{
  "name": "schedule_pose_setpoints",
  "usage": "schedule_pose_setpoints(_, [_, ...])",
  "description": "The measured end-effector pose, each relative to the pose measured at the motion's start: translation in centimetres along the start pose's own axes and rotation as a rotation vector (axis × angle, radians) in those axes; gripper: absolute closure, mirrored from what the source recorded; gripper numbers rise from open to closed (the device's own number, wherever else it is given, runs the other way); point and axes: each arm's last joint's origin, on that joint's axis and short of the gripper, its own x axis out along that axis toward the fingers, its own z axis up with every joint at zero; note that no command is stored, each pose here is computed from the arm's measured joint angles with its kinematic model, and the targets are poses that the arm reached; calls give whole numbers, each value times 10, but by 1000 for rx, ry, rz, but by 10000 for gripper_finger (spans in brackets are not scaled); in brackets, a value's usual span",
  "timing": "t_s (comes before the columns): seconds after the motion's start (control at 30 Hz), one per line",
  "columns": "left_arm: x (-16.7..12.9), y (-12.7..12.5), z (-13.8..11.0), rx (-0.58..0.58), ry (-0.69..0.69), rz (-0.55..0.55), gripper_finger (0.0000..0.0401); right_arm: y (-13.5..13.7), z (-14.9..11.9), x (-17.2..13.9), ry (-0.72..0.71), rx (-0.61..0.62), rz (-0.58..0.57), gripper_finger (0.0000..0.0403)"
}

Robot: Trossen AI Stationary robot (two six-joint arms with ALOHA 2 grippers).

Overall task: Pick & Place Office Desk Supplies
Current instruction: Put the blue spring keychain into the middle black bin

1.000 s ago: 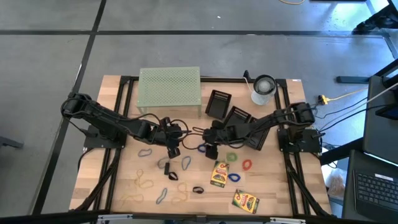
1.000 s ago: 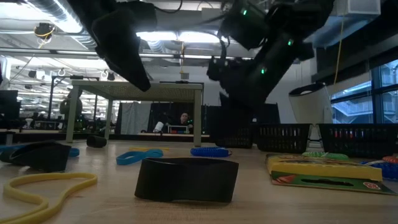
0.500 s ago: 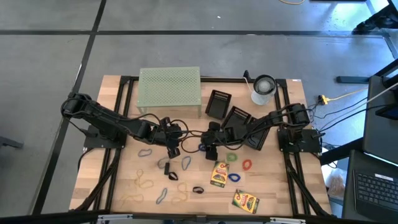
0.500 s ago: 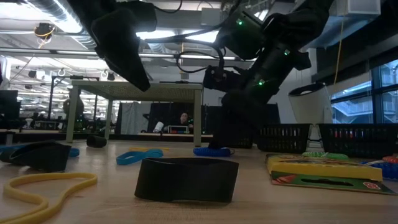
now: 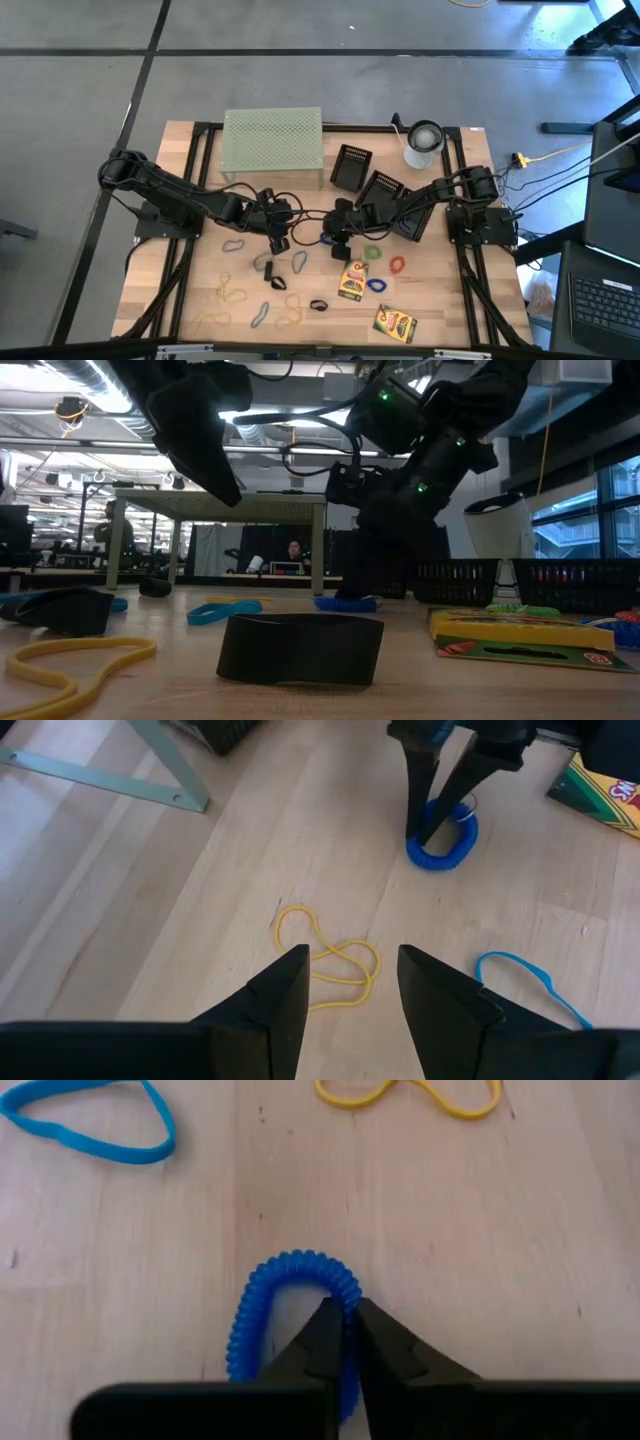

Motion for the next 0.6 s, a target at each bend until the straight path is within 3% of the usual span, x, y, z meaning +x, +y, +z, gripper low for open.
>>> schedule_pose_setpoints(0.2, [0, 0, 0, 0, 0, 0, 253, -1, 10, -32, -31, 36, 4, 370])
schedule_pose_setpoints(0.4, [0, 0, 0, -1, 0, 0, 253, -1, 35, -85, -216, 31, -5, 396])
schedule_pose_setpoints(0.6, [0, 0, 0, -3, -4, 0, 253, 2, 51, -146, -456, 11, -143, 392])
